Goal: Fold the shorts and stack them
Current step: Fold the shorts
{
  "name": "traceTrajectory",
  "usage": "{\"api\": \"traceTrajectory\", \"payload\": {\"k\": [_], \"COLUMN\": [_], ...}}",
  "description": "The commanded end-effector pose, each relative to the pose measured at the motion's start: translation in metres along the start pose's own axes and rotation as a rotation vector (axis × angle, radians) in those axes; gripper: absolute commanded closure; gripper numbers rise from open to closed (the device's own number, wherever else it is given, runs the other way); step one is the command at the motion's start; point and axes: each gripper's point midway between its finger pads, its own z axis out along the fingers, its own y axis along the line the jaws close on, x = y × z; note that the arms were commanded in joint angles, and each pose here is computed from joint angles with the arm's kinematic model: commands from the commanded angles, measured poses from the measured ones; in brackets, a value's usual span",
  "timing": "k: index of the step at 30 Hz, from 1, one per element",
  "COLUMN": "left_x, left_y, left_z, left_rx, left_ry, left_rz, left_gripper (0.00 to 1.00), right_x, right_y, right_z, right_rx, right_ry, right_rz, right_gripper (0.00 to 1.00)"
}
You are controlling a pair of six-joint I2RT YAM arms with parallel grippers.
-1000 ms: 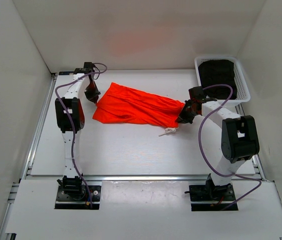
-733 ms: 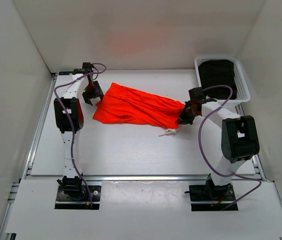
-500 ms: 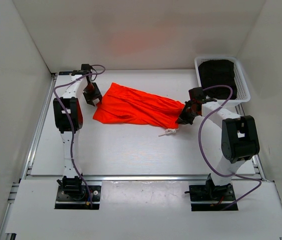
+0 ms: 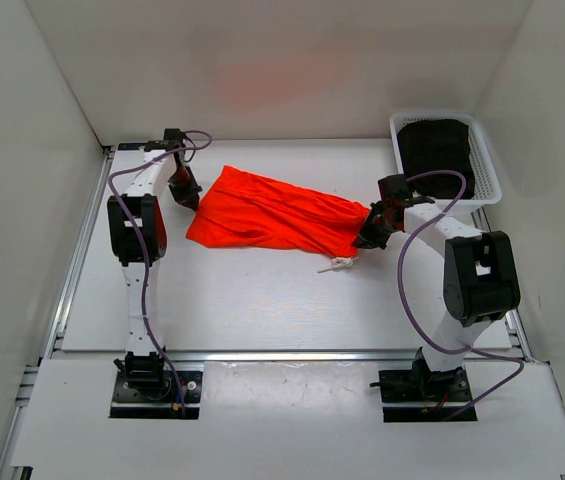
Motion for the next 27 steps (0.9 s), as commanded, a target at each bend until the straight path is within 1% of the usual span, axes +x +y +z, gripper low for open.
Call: {"api": "traceTrajectory", "payload": {"k": [1, 2, 3, 4, 5, 7, 8, 9, 11, 12, 13, 15, 16, 18, 19, 20, 21, 22, 23, 24, 27], "left_x": [-0.023, -0.026, -0.016, -0.014, -0.012, 0.009, 0.012, 0.027, 0.041, 0.058, 0.062, 0.076, 0.089, 0.099, 0.108, 0.112, 0.116, 0.122, 0.124, 0.128, 0.146], "left_y": [-0.006, -0.006, -0.002, 0.002, 0.002, 0.007, 0.006, 0.011, 0.013, 0.021, 0.021, 0.026, 0.029, 0.029, 0.033, 0.035, 0.035, 0.038, 0.038, 0.035, 0.032], "left_z": [-0.062, -0.081, -0.083, -0.089, -0.106, -0.105, -0.116, -0.107, -0.112, -0.1, -0.097, -0.091, -0.082, -0.078, -0.072, -0.069, -0.067, -0.064, -0.062, -0.064, -0.056], "left_rx": [0.032, 0.036, 0.026, 0.018, 0.029, 0.035, 0.057, 0.053, 0.072, 0.052, 0.062, 0.058, 0.045, 0.04, 0.03, 0.024, 0.026, 0.018, 0.016, 0.039, 0.065], "left_ry": [-0.13, -0.165, -0.145, -0.152, -0.176, -0.123, -0.141, -0.103, -0.094, -0.05, -0.051, -0.02, 0.013, 0.03, 0.05, 0.061, 0.076, 0.093, 0.094, 0.11, 0.158], "left_rz": [0.003, 0.002, 0.002, 0.001, 0.001, 0.012, 0.013, 0.013, 0.015, 0.004, 0.004, -0.006, 0.001, 0.002, 0.001, -0.009, -0.01, -0.02, -0.032, -0.033, -0.038], "left_gripper": [0.9, 0.9, 0.9, 0.9, 0.9, 0.9, 0.9, 0.9, 0.9, 0.9, 0.9, 0.9, 0.9, 0.9, 0.88, 0.78, 0.62, 0.15, 0.0, 0.0, 0.0], "right_x": [0.0, -0.001, -0.002, -0.003, -0.003, -0.005, -0.003, -0.003, -0.003, -0.006, -0.004, -0.004, -0.001, -0.003, -0.003, -0.003, -0.003, -0.003, -0.001, -0.001, 0.005], "right_y": [0.004, 0.003, 0.003, 0.005, 0.005, 0.005, 0.001, 0.001, 0.001, -0.001, -0.002, -0.002, -0.005, -0.008, -0.008, -0.008, -0.008, -0.008, -0.008, -0.008, -0.011], "right_z": [-0.014, -0.014, -0.014, -0.017, -0.017, -0.02, -0.018, -0.018, -0.018, -0.019, -0.02, -0.02, -0.018, -0.019, -0.019, -0.019, -0.019, -0.019, -0.019, -0.019, -0.019], "right_rx": [-0.013, -0.006, -0.006, -0.013, -0.013, -0.012, 0.0, 0.001, 0.001, 0.002, 0.002, 0.002, 0.009, 0.012, 0.012, 0.012, 0.012, 0.012, 0.011, 0.011, 0.009], "right_ry": [-0.019, -0.025, -0.025, -0.033, -0.033, -0.046, -0.045, -0.045, -0.045, -0.049, -0.049, -0.049, -0.041, -0.045, -0.045, -0.045, -0.045, -0.045, -0.032, -0.032, -0.019], "right_rz": [-0.019, -0.019, -0.019, -0.021, -0.021, -0.023, -0.021, -0.021, -0.021, -0.013, -0.013, -0.013, -0.011, -0.012, -0.012, -0.021, -0.021, -0.021, -0.019, -0.019, -0.017], "right_gripper": [1.0, 1.0, 1.0, 1.0, 1.0, 1.0, 1.0, 1.0, 1.0, 1.0, 1.0, 1.0, 1.0, 1.0, 0.98, 0.95, 0.83, 0.75, 0.66, 0.53, 0.36]}}
